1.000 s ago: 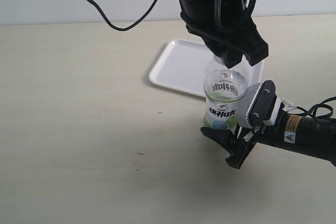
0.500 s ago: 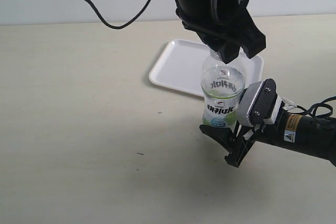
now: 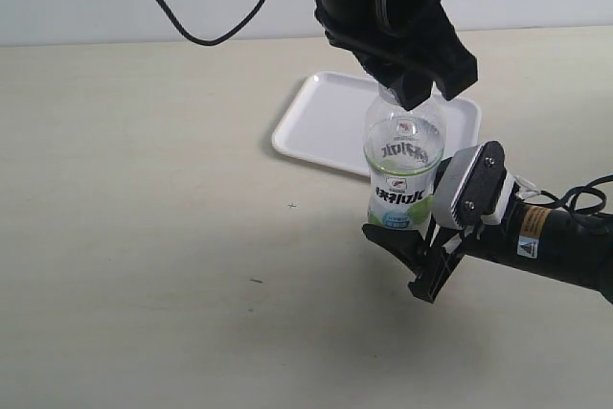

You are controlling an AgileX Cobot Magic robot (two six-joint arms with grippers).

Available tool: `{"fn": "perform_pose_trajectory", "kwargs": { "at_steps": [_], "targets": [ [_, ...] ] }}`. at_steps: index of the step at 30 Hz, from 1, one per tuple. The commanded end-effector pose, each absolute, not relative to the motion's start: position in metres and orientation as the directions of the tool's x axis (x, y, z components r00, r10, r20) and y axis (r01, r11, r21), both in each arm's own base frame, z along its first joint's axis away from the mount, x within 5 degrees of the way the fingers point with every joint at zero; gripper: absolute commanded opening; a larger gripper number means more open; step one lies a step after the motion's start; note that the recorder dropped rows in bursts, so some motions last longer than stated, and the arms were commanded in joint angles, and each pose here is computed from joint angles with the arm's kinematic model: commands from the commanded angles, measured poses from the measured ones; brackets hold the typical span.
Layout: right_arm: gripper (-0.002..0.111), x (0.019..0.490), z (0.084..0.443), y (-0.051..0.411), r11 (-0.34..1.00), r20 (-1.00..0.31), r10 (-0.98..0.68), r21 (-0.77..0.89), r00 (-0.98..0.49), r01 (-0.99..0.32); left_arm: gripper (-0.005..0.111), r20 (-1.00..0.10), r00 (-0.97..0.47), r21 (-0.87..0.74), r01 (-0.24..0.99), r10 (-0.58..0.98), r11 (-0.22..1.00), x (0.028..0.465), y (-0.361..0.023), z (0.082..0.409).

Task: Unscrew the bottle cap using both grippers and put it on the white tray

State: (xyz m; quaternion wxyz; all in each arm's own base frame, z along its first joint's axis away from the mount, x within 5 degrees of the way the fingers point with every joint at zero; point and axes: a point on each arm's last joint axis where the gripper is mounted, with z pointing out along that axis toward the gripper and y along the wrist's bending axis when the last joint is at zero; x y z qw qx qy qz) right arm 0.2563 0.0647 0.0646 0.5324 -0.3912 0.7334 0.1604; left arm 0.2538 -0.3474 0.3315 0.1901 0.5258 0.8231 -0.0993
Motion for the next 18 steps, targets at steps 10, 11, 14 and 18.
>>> {"fn": "perform_pose_trajectory", "kwargs": {
  "at_steps": [10,11,14,18],
  "targets": [
    [0.0,0.257,0.066,0.064,0.643,-0.906,-0.405,-0.186,-0.123,-0.743,0.0,-0.423,-0.364,0.032,0.909,0.83,0.415,0.256,-0.351,0.326],
    [0.0,0.257,0.066,0.064,0.643,-0.906,-0.405,-0.186,-0.123,-0.743,0.0,-0.423,-0.364,0.032,0.909,0.83,0.415,0.256,-0.351,0.326],
    [0.0,0.257,0.066,0.064,0.643,-0.907,-0.404,-0.186,-0.122,-0.743,0.0,-0.423,-0.364,0.032,0.909,0.83,0.415,0.256,-0.351,0.326],
    [0.0,0.257,0.067,0.064,0.643,-0.908,-0.401,-0.186,-0.119,-0.743,0.004,-0.423,-0.364,0.032,0.909,0.83,0.415,0.256,-0.351,0.326]
  ]
}}
